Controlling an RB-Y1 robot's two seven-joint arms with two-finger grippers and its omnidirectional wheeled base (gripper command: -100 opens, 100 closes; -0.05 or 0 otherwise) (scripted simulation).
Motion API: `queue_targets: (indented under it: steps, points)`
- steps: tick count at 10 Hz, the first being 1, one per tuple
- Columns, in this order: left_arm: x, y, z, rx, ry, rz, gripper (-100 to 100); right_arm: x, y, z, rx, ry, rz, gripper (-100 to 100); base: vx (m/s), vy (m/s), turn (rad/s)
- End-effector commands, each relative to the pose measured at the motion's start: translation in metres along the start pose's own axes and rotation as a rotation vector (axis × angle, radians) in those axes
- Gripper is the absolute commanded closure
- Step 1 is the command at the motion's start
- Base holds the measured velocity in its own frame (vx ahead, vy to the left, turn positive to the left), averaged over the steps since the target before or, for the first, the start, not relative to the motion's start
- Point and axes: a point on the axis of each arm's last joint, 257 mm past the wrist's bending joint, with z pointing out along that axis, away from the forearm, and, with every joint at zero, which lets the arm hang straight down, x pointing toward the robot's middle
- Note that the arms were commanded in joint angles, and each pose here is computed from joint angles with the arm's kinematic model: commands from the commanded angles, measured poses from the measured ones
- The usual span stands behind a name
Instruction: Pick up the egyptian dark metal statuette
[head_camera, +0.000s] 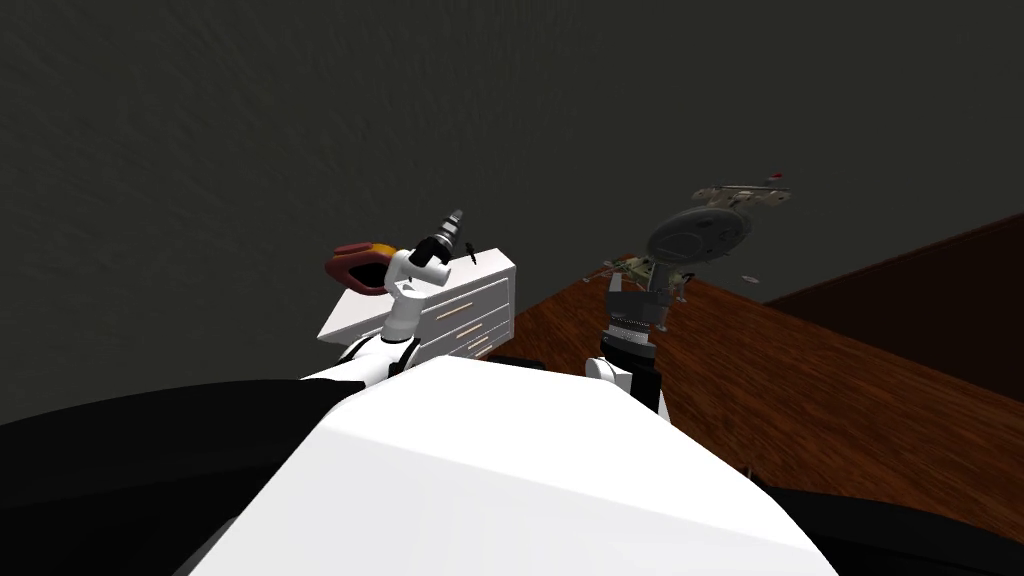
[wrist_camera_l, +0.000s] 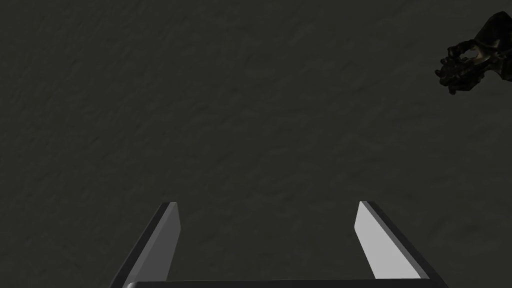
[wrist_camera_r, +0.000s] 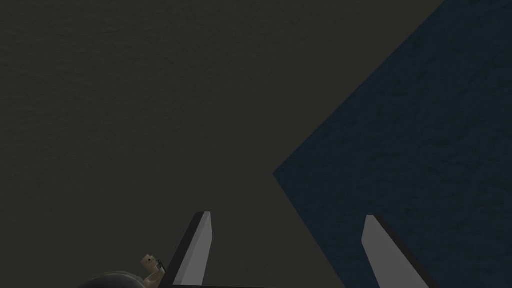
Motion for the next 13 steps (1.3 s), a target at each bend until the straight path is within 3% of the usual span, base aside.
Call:
queue_targets:
  steps: [1, 6, 13]
  points:
    - [0.001, 0.007, 0.004, -0.041, 0.008, 0.002, -100, 0.000, 0.000, 0.000, 0.000, 0.000, 0.000, 0, -0.011, 0.028, -0.073]
    - [0.006, 0.016, 0.022, -0.150, 0.053, 0.011, -100, 0.000, 0.000, 0.000, 0.000, 0.000, 0.000, 0, -0.015, 0.038, -0.107]
    - [0.012, 0.044, 0.030, -0.317, 0.102, 0.026, -100, 0.000, 0.000, 0.000, 0.000, 0.000, 0.000, 0, -0.018, 0.040, -0.082]
